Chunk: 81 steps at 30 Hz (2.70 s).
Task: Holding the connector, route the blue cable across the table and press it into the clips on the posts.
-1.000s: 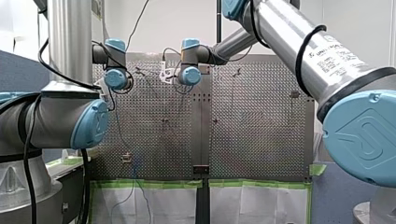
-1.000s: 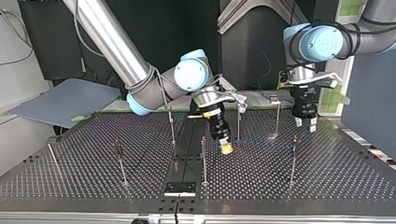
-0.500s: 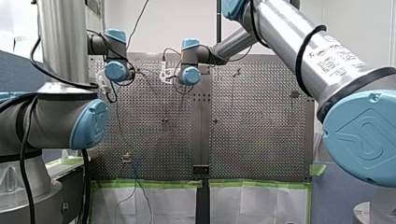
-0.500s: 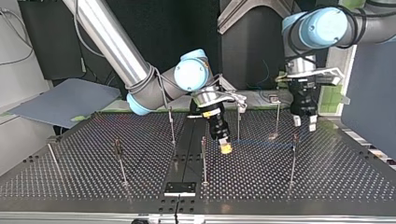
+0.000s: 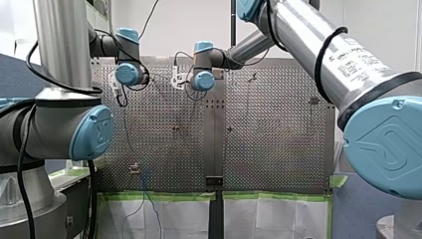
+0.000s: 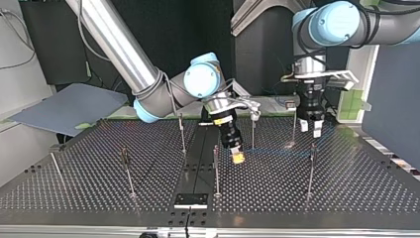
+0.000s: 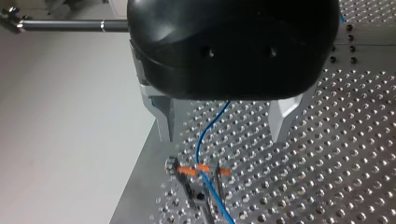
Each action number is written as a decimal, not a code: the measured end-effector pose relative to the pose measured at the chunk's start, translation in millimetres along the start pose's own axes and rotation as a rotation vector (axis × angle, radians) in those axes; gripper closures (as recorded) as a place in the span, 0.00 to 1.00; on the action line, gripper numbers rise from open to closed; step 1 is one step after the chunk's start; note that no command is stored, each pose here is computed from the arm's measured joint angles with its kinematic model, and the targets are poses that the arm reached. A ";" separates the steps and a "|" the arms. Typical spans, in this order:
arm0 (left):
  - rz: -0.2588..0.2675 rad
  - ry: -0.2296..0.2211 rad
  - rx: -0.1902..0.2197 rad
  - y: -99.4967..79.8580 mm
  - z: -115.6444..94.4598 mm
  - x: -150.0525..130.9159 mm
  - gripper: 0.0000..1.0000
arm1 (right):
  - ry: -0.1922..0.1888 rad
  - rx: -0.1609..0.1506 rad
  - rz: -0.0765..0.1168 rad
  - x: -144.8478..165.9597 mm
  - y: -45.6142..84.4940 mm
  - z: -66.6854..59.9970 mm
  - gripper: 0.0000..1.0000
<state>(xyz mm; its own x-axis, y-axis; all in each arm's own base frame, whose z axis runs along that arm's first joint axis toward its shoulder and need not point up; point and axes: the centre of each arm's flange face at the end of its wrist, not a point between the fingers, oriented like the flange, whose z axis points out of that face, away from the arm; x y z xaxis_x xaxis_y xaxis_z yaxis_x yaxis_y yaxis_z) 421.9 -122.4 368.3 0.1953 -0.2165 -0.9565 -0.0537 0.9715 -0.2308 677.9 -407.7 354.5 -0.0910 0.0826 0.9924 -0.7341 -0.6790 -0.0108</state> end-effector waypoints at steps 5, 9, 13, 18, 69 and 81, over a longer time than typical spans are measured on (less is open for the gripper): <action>0.033 -0.013 0.022 -9.1 0.6 -2.0 0.00 | -0.002 -0.002 -0.001 -0.3 1.0 0.1 1.00; 0.049 -0.023 0.036 -15.9 5.3 -4.1 0.00 | -0.006 -0.007 -0.001 -0.9 2.6 0.1 1.00; 0.055 -0.040 0.049 -24.9 13.2 -9.4 0.00 | -0.008 -0.011 -0.002 -1.6 5.0 0.7 1.00; 0.060 -0.058 0.040 -31.1 23.4 -13.9 0.00 | -0.008 -0.015 -0.003 -1.6 7.2 1.2 1.00; 0.094 -0.032 -0.023 -53.7 102.0 22.9 1.00 | -0.020 -0.030 -0.008 -4.2 20.4 3.7 1.00; 0.103 0.000 -0.065 -48.3 97.1 27.2 1.00 | -0.040 -0.032 -0.010 -7.7 20.8 1.5 1.00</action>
<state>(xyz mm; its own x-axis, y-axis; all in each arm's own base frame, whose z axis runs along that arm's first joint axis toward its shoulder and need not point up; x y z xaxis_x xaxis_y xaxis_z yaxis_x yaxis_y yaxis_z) 525.0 -165.8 370.7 0.1853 -0.1157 -0.9758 -0.1370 0.9803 -0.1423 664.4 -423.6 346.8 -0.0574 0.0596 0.9966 -0.7557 -0.6549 -0.0043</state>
